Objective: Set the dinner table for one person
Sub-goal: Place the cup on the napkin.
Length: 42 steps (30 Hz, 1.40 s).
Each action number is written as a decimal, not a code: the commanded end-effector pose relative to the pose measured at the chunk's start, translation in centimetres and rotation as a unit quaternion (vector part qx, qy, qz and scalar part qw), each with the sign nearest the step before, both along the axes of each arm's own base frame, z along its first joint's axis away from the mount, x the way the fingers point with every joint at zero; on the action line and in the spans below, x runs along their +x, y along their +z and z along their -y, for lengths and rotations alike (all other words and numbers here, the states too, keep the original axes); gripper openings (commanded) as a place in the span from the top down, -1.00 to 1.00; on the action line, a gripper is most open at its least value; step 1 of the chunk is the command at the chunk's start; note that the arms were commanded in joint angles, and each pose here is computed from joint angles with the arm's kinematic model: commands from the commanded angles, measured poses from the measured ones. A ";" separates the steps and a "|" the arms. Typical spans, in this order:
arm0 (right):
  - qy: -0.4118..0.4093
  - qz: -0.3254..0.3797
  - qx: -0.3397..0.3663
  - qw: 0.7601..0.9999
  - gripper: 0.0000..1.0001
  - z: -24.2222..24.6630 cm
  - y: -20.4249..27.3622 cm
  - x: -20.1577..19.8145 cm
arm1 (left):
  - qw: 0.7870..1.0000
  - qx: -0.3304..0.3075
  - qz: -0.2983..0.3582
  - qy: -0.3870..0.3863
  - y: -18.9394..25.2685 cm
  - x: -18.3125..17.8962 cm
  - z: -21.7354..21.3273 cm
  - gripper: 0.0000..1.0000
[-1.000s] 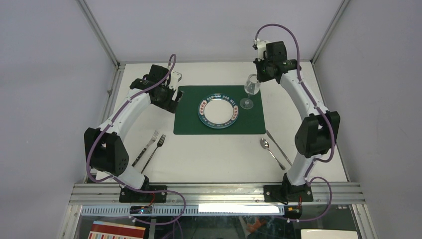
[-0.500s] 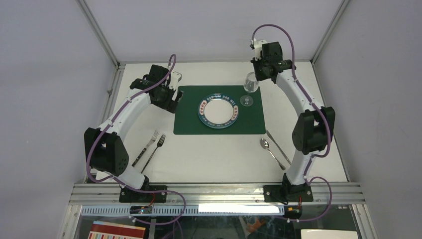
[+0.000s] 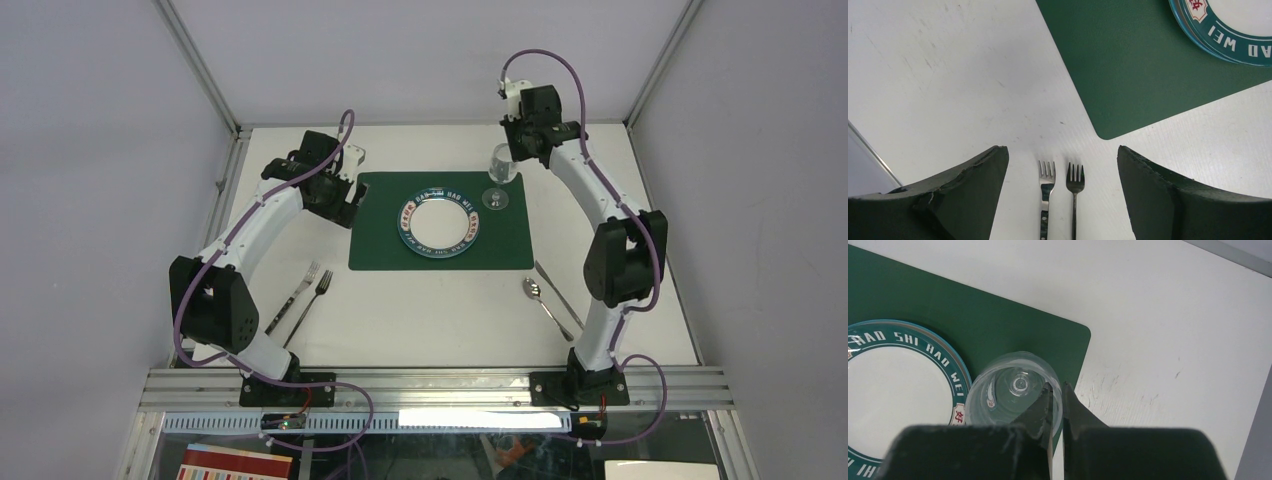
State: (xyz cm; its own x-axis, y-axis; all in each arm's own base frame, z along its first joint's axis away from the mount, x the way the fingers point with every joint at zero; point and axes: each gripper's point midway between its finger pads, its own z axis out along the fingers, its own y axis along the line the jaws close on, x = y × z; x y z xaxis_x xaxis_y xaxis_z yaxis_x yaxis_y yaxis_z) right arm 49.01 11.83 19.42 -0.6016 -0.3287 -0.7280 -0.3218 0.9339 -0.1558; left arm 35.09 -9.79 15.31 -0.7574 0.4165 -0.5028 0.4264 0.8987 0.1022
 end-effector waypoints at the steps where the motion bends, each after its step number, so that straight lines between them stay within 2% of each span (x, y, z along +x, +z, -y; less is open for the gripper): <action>1: -0.007 0.074 0.012 0.997 1.00 -0.6 3.9 2.3 | 1.000 -0.018 0.019 0.005 0.9 0.5 0.3 -0.66; 11: -0.011 0.069 0.015 0.997 1.00 -0.9 2.8 2.8 | 1.000 -0.017 0.018 0.005 0.8 0.5 0.2 -0.66; 12: -0.012 0.070 0.015 0.997 0.81 -0.9 2.8 2.8 | 1.000 -0.017 0.018 0.005 0.8 0.5 0.2 -0.66; 13: -0.015 0.071 0.015 0.997 0.54 -0.8 2.9 2.8 | 1.000 -0.018 0.018 0.005 0.8 0.5 0.3 -0.66; 15: -0.015 0.077 0.016 0.997 0.28 -0.8 3.2 2.8 | 1.000 -0.016 0.017 0.005 0.7 0.5 0.2 -0.66; 19: -0.019 0.084 0.015 0.996 -0.06 -0.7 3.8 2.7 | 1.000 -0.017 0.015 0.004 0.6 0.6 0.3 -0.66; 21: -0.018 0.093 0.018 0.995 -0.14 -0.7 4.3 2.6 | 1.000 -0.017 0.014 0.004 0.6 0.6 0.4 -0.66; 28: -0.001 0.155 0.055 0.986 -0.25 -1.4 9.6 1.3 | 1.000 -0.018 0.018 0.006 0.8 0.7 0.3 -0.67; 35: 0.010 0.195 0.065 0.979 -0.29 -0.6 15.0 -2.2 | 1.000 -0.018 0.020 0.007 1.0 0.7 0.3 -0.67; 38: 0.024 0.152 0.040 0.987 -0.35 0.5 14.7 -5.5 | 0.999 -0.013 0.030 0.011 1.5 0.8 0.0 -0.67; 41: 0.012 0.066 -0.029 0.997 -0.30 3.8 11.3 -9.5 | 0.999 0.018 0.038 -0.010 2.3 0.5 -1.0 -0.71; 42: 0.018 0.038 -0.048 0.998 -0.28 4.8 9.8 -11.2 | 0.999 0.036 0.039 -0.014 2.4 0.4 -1.6 -0.78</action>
State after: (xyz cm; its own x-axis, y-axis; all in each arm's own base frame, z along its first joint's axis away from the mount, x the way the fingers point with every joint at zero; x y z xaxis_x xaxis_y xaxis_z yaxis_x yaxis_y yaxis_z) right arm 43.59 10.70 32.73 -0.3713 -0.2989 -0.8791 -0.2956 0.9355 -0.1933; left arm 35.06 -9.65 15.23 -0.7549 0.4267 -0.4981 0.4326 0.8947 0.1109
